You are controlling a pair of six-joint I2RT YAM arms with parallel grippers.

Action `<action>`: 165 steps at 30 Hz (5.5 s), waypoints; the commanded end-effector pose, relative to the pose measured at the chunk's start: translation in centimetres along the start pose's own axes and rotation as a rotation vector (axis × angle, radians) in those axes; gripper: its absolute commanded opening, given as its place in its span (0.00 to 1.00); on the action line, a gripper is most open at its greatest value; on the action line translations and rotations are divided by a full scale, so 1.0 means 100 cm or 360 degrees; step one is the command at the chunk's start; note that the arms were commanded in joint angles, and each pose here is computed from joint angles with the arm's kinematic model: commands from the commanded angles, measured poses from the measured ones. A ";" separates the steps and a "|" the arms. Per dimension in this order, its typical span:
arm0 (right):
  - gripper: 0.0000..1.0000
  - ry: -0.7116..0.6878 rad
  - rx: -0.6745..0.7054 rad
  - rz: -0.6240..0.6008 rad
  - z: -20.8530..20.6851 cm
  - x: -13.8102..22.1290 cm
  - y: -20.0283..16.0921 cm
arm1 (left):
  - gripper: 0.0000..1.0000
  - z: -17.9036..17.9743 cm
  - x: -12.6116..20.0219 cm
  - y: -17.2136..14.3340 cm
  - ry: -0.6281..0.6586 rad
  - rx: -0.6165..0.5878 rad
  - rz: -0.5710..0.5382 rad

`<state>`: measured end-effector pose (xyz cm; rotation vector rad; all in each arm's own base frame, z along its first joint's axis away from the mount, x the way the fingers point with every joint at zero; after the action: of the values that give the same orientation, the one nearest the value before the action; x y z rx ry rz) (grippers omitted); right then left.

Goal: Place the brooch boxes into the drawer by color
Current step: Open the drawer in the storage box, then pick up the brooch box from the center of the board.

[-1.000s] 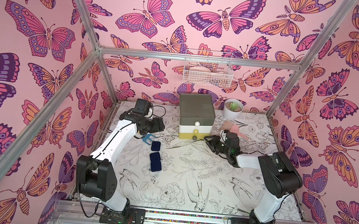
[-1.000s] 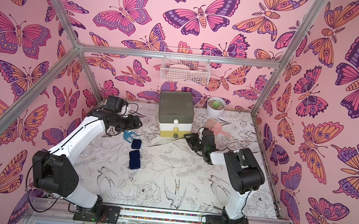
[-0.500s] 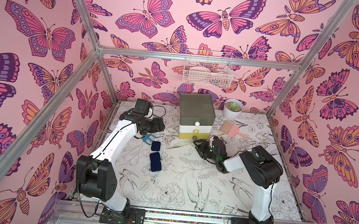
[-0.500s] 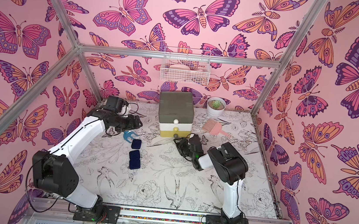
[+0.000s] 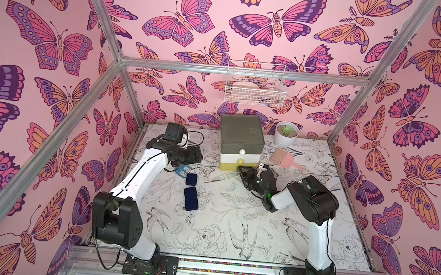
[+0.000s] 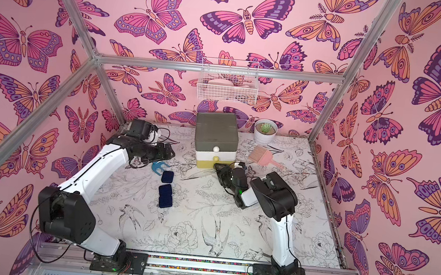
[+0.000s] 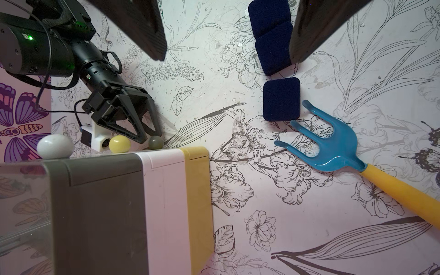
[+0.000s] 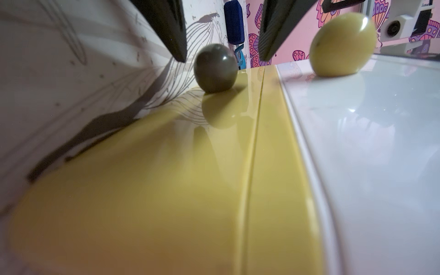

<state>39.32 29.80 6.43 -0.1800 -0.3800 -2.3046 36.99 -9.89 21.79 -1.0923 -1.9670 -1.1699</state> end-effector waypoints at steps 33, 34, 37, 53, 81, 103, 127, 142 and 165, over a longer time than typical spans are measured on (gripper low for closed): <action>0.23 0.0009 -0.0202 -0.0026 -0.002 0.033 -0.017 | 0.87 0.011 0.002 -0.006 0.0025 -0.0013 -0.0011; 0.23 -0.0006 -0.0222 -0.0035 -0.001 0.039 -0.019 | 0.87 0.012 0.003 -0.006 0.0025 -0.0012 -0.0012; 0.23 -0.0044 -0.0264 -0.0086 0.002 0.060 -0.018 | 0.87 0.012 0.002 -0.008 0.0020 -0.0009 0.0000; 0.26 -0.0500 -0.0518 0.0048 -0.012 0.108 -0.059 | 0.87 0.012 0.004 -0.014 0.0002 -0.0029 0.0007; 0.89 -0.0765 -0.0022 -0.0243 0.045 0.171 -0.009 | 0.87 0.057 -0.051 -0.046 0.0280 0.0126 0.0307; 0.90 -0.0742 -0.0074 -0.0237 0.031 0.165 0.004 | 0.81 0.071 -0.101 -0.061 0.0489 0.0211 0.0455; 0.91 -0.0762 -0.0136 -0.0239 0.021 0.172 0.009 | 0.76 0.075 -0.130 -0.061 0.0538 0.0225 0.0509; 0.91 -0.0770 -0.0150 -0.0202 0.019 0.167 0.008 | 0.61 0.079 -0.132 -0.068 0.0570 0.0204 0.0532; 0.92 -0.0758 -0.0143 -0.0219 0.019 0.168 0.009 | 0.50 0.044 -0.112 -0.054 0.0491 0.0113 0.0475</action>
<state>28.17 18.45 12.37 -0.7861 -0.5344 -2.3910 37.36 -10.77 6.77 -1.0365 -1.5234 -1.0085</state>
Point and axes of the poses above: each gripper's point midway between its finger pads, its own x axis back along the fingers, its own z axis along the line the jaws close on, y = z × x, the point moved 3 cm from there along x, back along the fingers, and after that the axes turned 5 degrees about x, right-handed, at the moved point
